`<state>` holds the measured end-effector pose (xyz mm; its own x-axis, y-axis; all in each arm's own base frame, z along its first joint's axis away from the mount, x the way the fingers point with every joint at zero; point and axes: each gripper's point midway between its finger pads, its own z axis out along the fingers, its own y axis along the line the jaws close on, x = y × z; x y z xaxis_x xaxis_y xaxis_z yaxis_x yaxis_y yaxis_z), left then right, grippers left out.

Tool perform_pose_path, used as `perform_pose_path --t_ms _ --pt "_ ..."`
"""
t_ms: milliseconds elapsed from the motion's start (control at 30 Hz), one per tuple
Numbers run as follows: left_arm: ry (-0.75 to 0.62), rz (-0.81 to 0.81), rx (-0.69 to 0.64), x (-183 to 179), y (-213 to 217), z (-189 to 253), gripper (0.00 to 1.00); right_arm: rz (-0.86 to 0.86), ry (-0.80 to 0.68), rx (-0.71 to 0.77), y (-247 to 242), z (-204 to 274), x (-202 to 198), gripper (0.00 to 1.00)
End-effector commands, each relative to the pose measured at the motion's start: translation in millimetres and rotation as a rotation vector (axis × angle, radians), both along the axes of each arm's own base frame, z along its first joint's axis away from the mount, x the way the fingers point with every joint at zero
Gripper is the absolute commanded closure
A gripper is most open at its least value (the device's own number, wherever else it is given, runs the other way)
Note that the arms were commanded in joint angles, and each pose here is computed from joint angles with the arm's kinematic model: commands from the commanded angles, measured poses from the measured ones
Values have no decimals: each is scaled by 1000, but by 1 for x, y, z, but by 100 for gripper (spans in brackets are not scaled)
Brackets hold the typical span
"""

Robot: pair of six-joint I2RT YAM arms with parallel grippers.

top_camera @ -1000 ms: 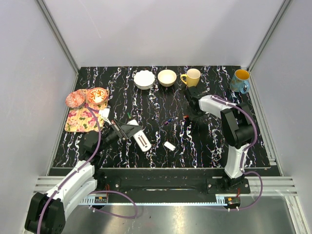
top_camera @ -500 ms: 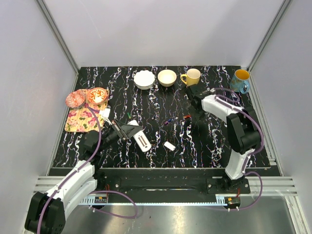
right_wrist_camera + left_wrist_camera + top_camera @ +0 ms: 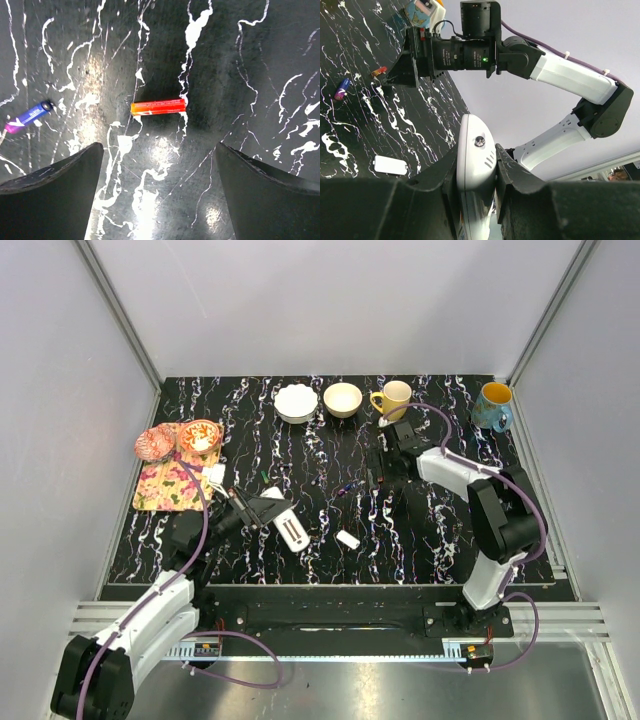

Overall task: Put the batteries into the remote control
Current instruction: Adjust the battery at the center of the board.

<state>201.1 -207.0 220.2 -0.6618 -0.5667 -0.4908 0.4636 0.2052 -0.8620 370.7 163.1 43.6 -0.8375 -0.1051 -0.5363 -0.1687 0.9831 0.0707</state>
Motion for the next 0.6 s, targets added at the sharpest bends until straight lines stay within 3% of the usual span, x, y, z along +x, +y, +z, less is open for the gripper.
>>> perform_pose_path --t_ms 0,567 --pt "-127 2 -14 -2 1 24 100 150 -72 -8 13 5 14 0" --pt "-90 -4 -6 4 -2 16 100 171 -39 -82 12 -12 31 14"
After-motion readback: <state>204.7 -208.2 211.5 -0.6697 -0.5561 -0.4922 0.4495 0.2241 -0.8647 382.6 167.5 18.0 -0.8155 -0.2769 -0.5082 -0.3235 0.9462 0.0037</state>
